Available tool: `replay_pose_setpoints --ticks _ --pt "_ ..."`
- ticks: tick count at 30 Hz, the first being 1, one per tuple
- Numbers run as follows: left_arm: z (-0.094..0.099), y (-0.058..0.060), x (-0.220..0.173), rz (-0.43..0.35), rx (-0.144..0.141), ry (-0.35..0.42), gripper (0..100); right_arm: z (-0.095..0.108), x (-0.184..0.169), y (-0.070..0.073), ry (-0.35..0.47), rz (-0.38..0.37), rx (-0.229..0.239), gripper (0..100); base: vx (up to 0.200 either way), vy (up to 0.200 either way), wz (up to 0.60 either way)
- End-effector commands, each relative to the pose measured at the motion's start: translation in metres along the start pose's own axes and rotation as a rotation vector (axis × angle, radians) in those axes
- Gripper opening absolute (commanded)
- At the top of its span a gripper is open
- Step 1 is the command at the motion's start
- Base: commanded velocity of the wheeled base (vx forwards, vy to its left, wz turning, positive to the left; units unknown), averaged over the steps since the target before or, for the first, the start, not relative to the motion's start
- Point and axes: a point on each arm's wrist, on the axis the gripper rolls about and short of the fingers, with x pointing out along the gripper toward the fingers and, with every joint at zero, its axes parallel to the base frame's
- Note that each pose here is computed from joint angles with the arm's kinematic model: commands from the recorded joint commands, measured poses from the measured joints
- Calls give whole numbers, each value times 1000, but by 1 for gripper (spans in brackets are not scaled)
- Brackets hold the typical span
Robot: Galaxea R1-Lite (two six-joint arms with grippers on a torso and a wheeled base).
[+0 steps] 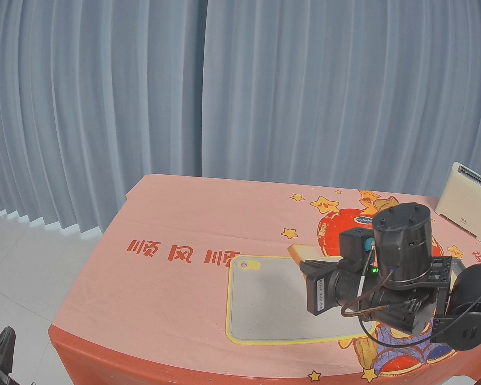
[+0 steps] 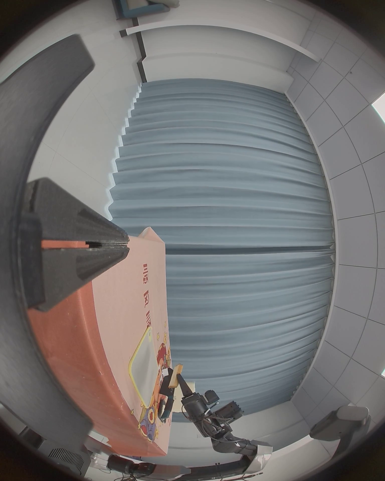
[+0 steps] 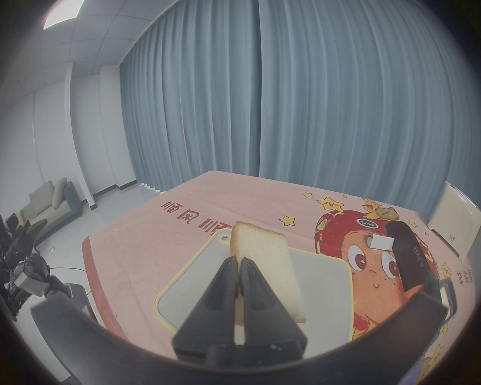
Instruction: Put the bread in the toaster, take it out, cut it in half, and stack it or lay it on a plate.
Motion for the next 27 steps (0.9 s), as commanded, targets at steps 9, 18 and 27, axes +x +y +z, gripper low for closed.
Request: replay_pose_setpoints --ticks 9,18,27 --pt "-5 0 1 0 0 10 0 -6 -37 -13 -41 14 14 0 0 0 0" --pt "-5 0 1 0 0 10 0 -10 -41 -15 -33 13 34 0 0 0 0" --pt "-5 0 1 0 0 9 0 -13 -43 -16 -28 12 53 0 0 0 0"
